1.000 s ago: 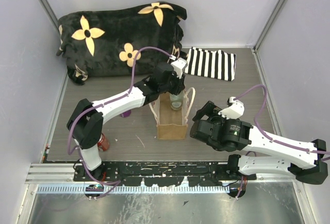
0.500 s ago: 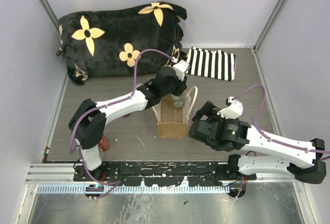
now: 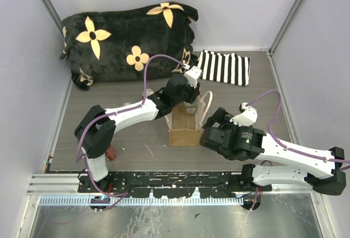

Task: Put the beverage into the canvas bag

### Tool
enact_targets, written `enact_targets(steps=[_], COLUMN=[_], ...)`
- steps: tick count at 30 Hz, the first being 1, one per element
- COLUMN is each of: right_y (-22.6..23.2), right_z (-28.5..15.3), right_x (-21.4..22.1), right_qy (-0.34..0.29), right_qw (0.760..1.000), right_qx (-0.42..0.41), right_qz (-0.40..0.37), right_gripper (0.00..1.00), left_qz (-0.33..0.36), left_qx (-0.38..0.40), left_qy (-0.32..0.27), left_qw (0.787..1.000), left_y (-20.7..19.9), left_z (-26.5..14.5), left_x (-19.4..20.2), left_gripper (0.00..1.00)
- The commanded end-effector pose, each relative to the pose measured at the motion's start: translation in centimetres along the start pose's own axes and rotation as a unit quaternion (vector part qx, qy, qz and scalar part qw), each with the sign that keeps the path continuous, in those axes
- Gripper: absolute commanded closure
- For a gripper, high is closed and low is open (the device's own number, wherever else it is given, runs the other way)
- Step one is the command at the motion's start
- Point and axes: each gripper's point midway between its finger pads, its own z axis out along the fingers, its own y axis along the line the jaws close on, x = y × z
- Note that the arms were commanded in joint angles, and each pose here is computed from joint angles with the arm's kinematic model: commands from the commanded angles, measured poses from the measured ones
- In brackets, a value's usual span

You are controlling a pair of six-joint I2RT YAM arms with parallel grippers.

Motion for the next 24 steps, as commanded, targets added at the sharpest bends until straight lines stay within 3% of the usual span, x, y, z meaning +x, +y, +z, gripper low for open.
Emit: enact_targets(steps=[1,2,7,11,15,21,24], right_y=[1.4,1.5,1.5,1.5,1.5,1.5,1.5], right_z=[-0.5,-0.5,-0.5,-0.5,-0.5,-0.5,-0.5], right_x=[-0.8,-0.8,-0.7,-0.7,-0.6,-0.6,-0.5], right_qy=[-0.003,-0.002,0.0,0.0,0.001,0.001,0.001], right_qw=[1.0,1.0,1.0,1.0,1.0,0.999,0.999], right_qx=[-0.017,-0.018,-0.018,-0.018,-0.019,-0.019,-0.019], right_qz=[0.026,0.026,0.025,0.025,0.025,0.025,0.026], right_gripper=[0.0,0.0,0.0,0.0,0.0,0.0,0.0], left_qz=[0.0,0.002,0.009,0.013,0.022,0.03,0.037], left_qx=[-0.003,-0.004,0.001,0.003,0.003,-0.002,-0.012], left_qy=[-0.003,0.0,0.011,0.015,0.019,0.021,0.012], left_qw=[1.0,1.0,1.0,1.0,1.0,0.999,0.999], left_y=[-0.4,-0.5,-1.1,-1.5,-1.6,-1.4,-1.1], left_z=[0.4,0.4,0.4,0.3,0.3,0.3,0.2], left_x=[1.1,1.4,2.7,3.4,4.0,4.6,3.8], left_gripper=[1.0,1.0,0.73,0.63,0.42,0.32,0.16])
